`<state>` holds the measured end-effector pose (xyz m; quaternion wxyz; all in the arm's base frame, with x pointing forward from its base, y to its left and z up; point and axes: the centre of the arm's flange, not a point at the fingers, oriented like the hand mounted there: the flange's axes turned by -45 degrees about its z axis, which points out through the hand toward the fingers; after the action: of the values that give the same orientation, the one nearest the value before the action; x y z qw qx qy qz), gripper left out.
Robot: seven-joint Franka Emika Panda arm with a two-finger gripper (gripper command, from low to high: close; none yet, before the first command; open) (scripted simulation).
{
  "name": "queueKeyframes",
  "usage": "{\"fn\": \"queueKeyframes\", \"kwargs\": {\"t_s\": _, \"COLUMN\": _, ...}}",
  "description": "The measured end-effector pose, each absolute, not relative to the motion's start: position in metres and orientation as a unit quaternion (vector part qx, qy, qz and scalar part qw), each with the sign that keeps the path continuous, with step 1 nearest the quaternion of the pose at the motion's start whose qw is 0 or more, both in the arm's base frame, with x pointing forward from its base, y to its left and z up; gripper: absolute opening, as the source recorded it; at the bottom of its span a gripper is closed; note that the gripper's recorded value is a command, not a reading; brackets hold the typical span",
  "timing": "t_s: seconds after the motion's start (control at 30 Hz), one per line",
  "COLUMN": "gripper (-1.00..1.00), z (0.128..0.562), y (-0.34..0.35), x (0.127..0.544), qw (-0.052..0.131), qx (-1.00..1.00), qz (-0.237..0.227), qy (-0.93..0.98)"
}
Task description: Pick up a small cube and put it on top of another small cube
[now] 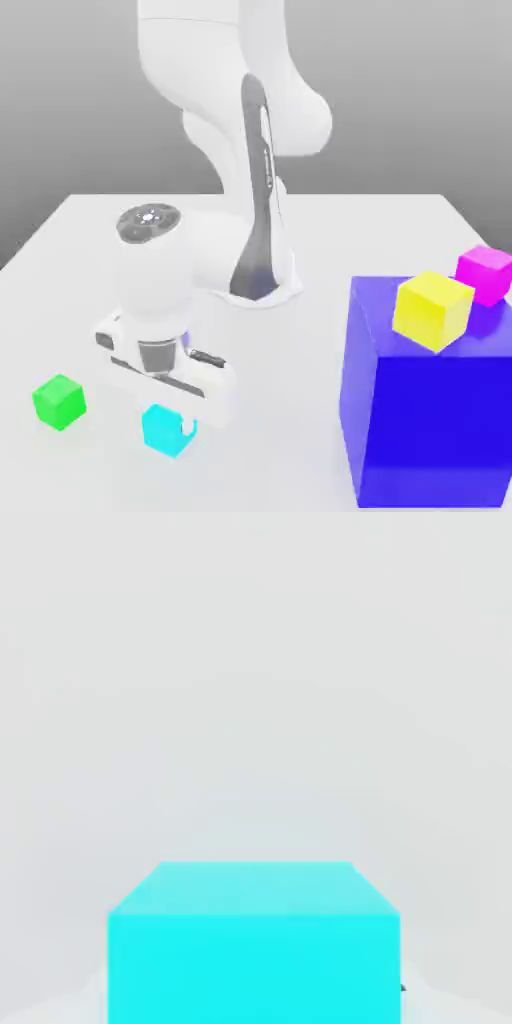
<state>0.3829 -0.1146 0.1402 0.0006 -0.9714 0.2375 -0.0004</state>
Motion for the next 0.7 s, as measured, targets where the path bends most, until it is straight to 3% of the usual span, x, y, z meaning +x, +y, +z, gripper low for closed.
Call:
{"fn": "queueKeyframes", "kwargs": {"t_s": 0.2, "gripper": -1.0, "z": 0.194, "y": -0.119, "x": 0.382, "qw": 0.0, "qx": -0.967, "qz": 0.0, "qy": 0.253}}
{"fn": "queueKeyframes", "kwargs": {"t_s": 0.7, "gripper": -1.0, "z": 0.235, "y": -0.249, "x": 0.35, "qw": 0.0, "qx": -0.737, "qz": -0.001, "qy": 0.676}}
